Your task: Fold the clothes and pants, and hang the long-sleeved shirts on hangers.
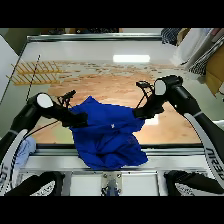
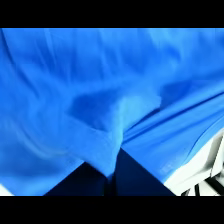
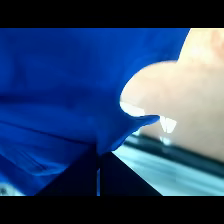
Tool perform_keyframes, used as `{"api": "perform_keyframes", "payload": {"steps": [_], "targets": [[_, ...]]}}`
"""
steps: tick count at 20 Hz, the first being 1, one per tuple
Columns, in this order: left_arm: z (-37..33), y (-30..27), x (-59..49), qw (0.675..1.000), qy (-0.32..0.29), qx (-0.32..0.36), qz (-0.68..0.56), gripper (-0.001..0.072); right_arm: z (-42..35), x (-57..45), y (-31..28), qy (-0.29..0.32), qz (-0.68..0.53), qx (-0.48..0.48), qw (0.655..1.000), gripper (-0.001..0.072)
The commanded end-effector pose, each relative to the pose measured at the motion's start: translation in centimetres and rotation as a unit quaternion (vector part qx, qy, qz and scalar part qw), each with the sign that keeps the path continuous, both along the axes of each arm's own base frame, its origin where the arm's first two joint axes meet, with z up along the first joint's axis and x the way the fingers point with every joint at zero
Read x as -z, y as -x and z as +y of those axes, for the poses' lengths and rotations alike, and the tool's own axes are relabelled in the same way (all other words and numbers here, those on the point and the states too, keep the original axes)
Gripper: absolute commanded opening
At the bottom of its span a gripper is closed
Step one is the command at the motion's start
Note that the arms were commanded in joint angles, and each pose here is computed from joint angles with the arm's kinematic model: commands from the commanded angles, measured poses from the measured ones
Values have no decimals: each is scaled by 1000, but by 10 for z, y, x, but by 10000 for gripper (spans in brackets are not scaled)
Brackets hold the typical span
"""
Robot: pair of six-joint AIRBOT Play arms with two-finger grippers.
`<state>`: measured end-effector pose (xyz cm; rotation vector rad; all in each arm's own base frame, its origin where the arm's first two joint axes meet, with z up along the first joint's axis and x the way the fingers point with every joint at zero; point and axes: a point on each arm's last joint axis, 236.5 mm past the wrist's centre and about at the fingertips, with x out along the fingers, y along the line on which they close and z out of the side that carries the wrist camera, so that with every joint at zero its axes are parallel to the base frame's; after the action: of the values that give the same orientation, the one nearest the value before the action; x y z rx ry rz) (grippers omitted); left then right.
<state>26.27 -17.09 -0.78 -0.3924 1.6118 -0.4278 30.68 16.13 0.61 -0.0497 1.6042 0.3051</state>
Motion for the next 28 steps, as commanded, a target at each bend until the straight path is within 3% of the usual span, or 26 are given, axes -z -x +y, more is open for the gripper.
{"api": "perform_keyframes", "payload": {"steps": [1,2,3,4,5,9,13,18,27,28], "targets": [[-7,-43,25,1000,1,-6,14,11,-10,37,-61,-13,-42,69,997,13],[-9,-50,26,1000,2,-5,16,11,-10,35,-76,-22,-66,82,994,20],[-11,-57,28,1000,2,-5,16,10,-9,31,-90,-31,-94,90,991,123],[-11,-61,29,1000,2,-5,16,10,-7,24,-99,-37,-114,89,989,430],[-12,-64,29,1000,2,-5,15,10,-5,16,-106,-42,-131,81,987,655],[-11,-65,29,1000,1,-4,14,10,9,-29,-104,-62,-184,54,980,659],[-12,-65,29,1000,1,-4,14,10,43,-38,-78,-10,-213,-18,977,658],[-11,-63,29,1000,1,-2,17,10,72,26,-68,81,-195,38,977,657],[-11,-59,28,1000,1,2,25,10,71,87,-66,115,-146,131,974,655],[-11,-59,28,1000,1,2,25,10,72,86,-69,111,-151,133,973,593]]}}
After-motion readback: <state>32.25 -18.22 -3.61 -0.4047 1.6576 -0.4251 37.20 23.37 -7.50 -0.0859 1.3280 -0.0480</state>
